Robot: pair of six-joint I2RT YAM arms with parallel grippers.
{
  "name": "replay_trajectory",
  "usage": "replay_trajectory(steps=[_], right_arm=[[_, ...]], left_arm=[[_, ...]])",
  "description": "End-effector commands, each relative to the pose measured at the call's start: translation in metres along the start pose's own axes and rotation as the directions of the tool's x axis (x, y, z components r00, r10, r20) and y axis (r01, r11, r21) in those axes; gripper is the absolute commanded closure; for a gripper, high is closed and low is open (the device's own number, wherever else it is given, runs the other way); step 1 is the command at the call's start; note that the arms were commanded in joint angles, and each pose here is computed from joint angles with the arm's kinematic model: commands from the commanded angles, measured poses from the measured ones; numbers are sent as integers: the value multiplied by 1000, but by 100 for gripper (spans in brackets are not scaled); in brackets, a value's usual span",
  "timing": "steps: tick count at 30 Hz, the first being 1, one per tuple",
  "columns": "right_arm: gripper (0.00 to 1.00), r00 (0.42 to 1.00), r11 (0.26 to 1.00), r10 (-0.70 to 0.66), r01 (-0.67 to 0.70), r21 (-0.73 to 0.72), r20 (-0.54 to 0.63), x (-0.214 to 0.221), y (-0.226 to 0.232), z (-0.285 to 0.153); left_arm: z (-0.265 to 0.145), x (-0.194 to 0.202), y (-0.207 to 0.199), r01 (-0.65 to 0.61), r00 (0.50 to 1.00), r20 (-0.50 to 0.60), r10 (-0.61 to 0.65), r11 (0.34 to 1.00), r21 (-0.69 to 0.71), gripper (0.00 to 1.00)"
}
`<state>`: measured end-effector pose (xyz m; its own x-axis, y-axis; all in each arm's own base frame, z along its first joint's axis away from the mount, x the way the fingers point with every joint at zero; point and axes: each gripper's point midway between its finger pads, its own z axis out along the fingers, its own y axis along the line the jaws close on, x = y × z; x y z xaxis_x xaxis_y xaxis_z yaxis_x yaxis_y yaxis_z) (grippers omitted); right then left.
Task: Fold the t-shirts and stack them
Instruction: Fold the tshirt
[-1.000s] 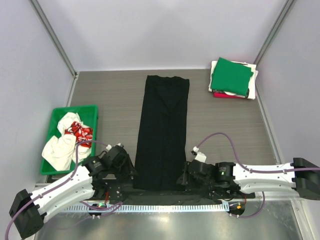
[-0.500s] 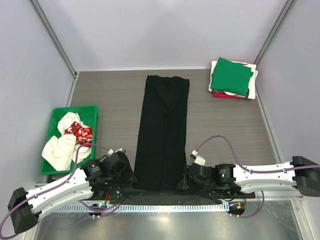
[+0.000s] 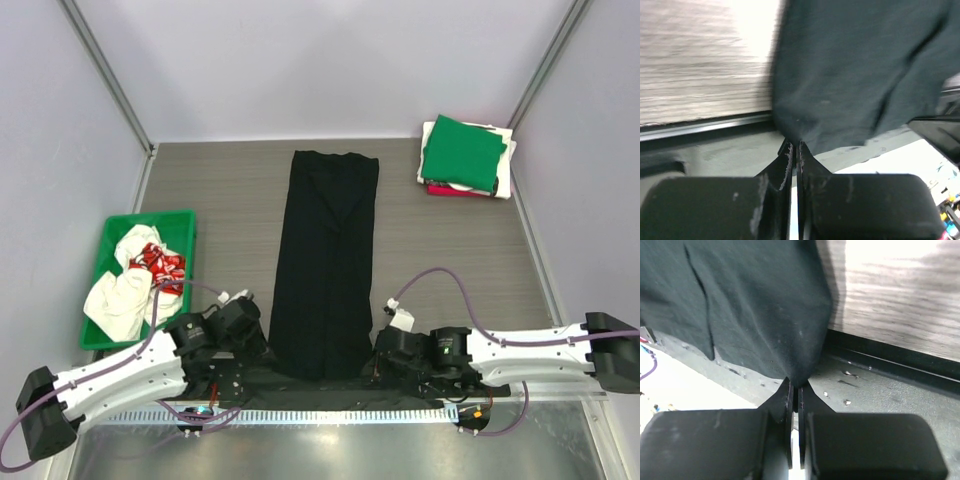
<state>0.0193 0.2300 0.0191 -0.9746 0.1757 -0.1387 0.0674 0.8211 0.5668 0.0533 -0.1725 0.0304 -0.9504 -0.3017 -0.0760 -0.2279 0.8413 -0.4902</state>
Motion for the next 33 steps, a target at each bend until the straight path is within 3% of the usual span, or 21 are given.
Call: replay_trajectory(steps=[1,7,12,16,24,33], right_arm=[[99,993,998,-18,26,-63,118,-28,36,-14],[99,971,994,-83,95,-45,226,-76,68,-31],[99,945,990,-137,141,9,298,-123,83,-42],[99,914,991,-136,131,38,382,-176,98,-59],[99,894,983,-175,137,120,412,-251,96,-63],[99,875,983,-179,137,125,450,-318,92,-68]], left_arm=[[-19,-32,-44,-70,989,138,62,996,60,100],[-41,-60,-84,-157,964,220,152,988,6,100],[-59,-98,-114,-245,913,321,251,968,-60,100],[-64,-135,-127,-221,911,342,231,973,-69,100],[-80,-211,-165,-207,892,411,189,978,-1,100],[-56,-288,-189,-182,899,407,162,983,11,100]])
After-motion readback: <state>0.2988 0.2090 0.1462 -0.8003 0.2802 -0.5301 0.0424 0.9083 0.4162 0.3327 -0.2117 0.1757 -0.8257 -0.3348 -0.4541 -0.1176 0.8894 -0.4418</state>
